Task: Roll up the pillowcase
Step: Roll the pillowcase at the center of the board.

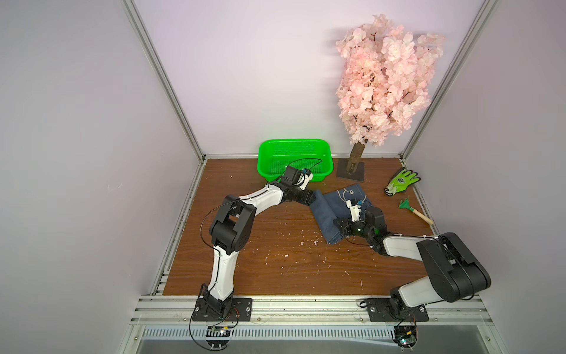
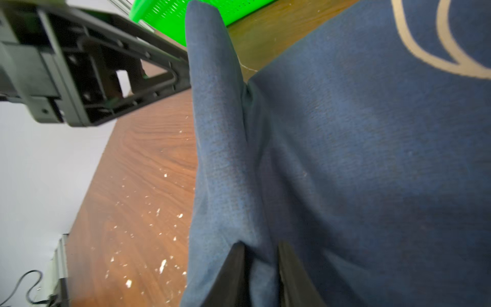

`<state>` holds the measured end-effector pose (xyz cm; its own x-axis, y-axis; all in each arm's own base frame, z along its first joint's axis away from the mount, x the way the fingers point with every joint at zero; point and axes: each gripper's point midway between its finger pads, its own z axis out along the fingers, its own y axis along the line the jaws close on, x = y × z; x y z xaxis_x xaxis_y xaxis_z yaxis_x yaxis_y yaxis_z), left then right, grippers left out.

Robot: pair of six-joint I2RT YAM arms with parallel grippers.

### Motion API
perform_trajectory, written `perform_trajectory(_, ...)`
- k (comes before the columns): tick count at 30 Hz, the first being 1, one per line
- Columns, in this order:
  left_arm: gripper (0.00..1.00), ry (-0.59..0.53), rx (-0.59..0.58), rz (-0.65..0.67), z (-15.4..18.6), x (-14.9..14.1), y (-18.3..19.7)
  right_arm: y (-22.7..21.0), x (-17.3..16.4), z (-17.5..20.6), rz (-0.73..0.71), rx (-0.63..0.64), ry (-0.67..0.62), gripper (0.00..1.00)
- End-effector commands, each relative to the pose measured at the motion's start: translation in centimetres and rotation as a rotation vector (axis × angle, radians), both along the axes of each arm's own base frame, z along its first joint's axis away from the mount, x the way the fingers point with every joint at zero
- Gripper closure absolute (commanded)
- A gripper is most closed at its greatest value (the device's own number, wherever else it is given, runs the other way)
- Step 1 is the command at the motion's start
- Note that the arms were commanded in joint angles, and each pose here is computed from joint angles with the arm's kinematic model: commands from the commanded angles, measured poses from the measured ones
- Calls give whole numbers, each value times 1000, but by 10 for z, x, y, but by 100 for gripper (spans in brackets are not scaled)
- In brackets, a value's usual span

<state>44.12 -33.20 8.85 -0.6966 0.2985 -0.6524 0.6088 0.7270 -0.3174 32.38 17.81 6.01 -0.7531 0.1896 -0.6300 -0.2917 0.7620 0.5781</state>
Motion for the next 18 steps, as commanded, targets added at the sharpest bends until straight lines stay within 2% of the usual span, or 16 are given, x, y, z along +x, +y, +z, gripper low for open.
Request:
perform_trajectory(1,34,-19,-17,1,5,6,-10,-5,13,1,-11,-55,-33,73)
perform_trajectory(18,35,3,80,-26,-35,28,-16,-12,37,-6,-62,-74,-27,73)
